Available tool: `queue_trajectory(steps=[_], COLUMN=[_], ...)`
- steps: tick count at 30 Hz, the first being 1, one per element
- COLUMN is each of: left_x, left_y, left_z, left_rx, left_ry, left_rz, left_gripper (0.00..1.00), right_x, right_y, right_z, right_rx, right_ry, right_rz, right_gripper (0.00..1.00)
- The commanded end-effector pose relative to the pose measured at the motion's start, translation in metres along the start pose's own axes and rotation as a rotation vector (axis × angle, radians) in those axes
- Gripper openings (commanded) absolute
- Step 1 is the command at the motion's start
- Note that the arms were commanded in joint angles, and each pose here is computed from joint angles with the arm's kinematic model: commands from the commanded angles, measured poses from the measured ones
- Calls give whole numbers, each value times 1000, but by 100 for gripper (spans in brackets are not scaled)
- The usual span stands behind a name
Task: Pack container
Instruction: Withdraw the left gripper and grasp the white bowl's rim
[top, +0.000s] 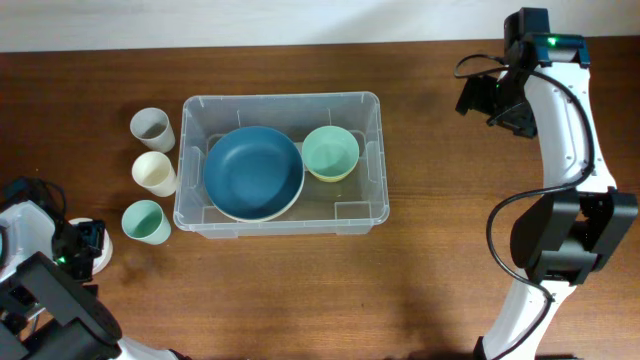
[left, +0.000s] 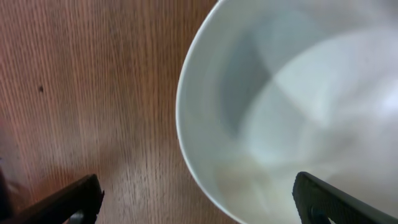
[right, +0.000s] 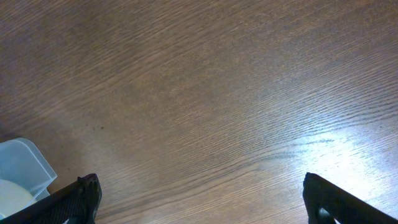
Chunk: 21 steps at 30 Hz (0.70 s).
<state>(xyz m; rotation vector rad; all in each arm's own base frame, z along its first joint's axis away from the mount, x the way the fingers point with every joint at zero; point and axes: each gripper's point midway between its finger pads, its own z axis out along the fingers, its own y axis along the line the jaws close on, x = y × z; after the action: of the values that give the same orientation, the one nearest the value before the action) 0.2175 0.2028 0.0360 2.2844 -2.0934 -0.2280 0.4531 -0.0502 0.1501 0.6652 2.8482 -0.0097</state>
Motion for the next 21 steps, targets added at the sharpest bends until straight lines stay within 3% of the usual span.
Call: queue_trajectory(steps=[1, 14, 16, 21], left_x=[-6, -9, -12, -12], left_y=[3, -10, -15, -19], left_z=[-2, 9, 9, 12], left_rx=[-3, 63, 83, 105], left_ry=[-37, -57, -71, -77], left_rz=[-20, -17, 10, 25], left_gripper=[100, 99, 93, 92], right_x=[0, 0, 0, 0], right_y=[-1, -1, -1, -1], right_z=[0, 0, 0, 0], right_rx=[0, 0, 0, 0], right_ry=[1, 1, 1, 1], right_rz=[-5, -5, -5, -5], right_gripper=[99, 99, 99, 99])
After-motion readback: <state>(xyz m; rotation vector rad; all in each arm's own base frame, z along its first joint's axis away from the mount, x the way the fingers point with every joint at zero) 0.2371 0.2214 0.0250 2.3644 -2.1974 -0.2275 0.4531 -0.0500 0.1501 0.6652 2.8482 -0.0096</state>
